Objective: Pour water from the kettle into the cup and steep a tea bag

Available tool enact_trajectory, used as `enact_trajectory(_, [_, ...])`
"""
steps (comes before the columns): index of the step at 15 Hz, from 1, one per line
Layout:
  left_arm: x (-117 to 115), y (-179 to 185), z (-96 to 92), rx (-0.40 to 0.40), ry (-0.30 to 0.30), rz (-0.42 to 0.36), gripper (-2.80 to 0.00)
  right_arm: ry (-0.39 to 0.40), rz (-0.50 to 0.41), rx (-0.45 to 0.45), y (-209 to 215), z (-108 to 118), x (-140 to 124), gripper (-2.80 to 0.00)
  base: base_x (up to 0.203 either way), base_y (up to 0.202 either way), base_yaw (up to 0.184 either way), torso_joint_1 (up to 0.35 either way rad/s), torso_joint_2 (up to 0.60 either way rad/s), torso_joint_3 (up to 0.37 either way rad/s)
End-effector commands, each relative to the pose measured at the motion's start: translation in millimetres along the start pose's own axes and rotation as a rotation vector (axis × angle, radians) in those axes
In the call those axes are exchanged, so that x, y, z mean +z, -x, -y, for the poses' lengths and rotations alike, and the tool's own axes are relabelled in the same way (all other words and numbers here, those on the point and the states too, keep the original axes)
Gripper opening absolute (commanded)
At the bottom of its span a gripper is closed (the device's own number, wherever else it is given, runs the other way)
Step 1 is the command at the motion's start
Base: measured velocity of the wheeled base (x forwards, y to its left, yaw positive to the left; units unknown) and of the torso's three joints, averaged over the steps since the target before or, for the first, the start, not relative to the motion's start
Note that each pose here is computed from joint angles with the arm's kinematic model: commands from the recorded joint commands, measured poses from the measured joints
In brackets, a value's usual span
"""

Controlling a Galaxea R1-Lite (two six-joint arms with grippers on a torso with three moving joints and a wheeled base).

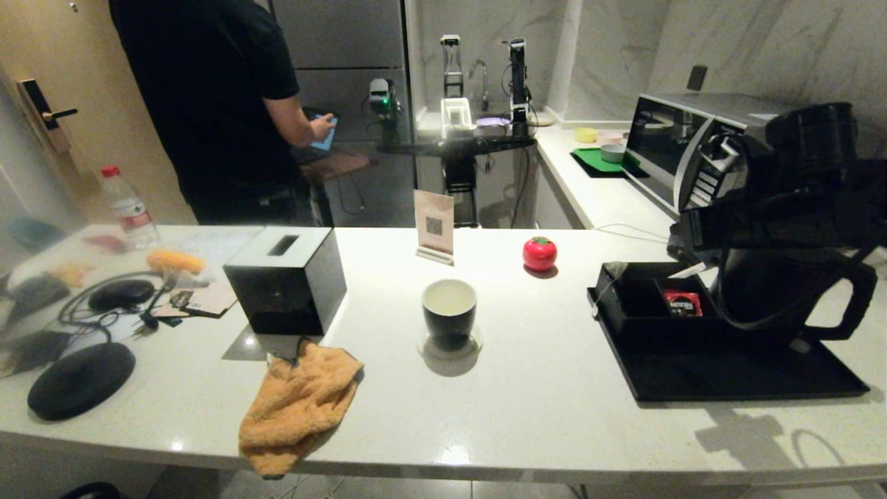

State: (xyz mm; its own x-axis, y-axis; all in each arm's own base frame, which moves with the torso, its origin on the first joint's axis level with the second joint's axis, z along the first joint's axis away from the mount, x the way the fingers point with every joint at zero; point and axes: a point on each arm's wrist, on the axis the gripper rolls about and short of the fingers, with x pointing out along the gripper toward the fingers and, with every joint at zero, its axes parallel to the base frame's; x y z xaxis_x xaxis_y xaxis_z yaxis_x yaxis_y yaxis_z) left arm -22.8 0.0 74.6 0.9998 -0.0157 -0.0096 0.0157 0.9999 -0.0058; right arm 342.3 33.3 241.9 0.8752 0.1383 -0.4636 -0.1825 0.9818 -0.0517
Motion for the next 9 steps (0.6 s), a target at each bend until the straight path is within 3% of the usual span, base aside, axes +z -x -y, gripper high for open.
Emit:
enact_trajectory(1, [0,0,0.0,0.0,0.0,0.0,-2.8,-0.001,-0.051,0.019,-36,-4,3,-2.8,0.0,0.0,0.0,0.0,0.0,0.0])
enact_trajectory(5, [0,0,0.0,-0.001,0.0,0.0,-2.8,-0.016,-0.1,0.049,-61,-15,3,-2.8,0.0,0.0,0.0,0.0,0.0,0.0])
enact_trajectory(6, [0,0,0.0,-0.001,0.0,0.0,-2.8,-0.032,-0.098,0.05,-64,-17,5,-0.5,0.0,0.0,0.0,0.0,0.0,0.0])
enact_trajectory(7, [0,0,0.0,0.0,0.0,0.0,-2.8,-0.04,-0.104,0.051,-68,-18,5,0.0,0.0,0.0,0.0,0.0,0.0,0.0])
enact_trajectory(9, [0,0,0.0,-0.001,0.0,0.0,-2.8,-0.035,-0.126,0.001,-74,-18,1,0.0,0.0,0.0,0.0,0.0,0.0,0.0])
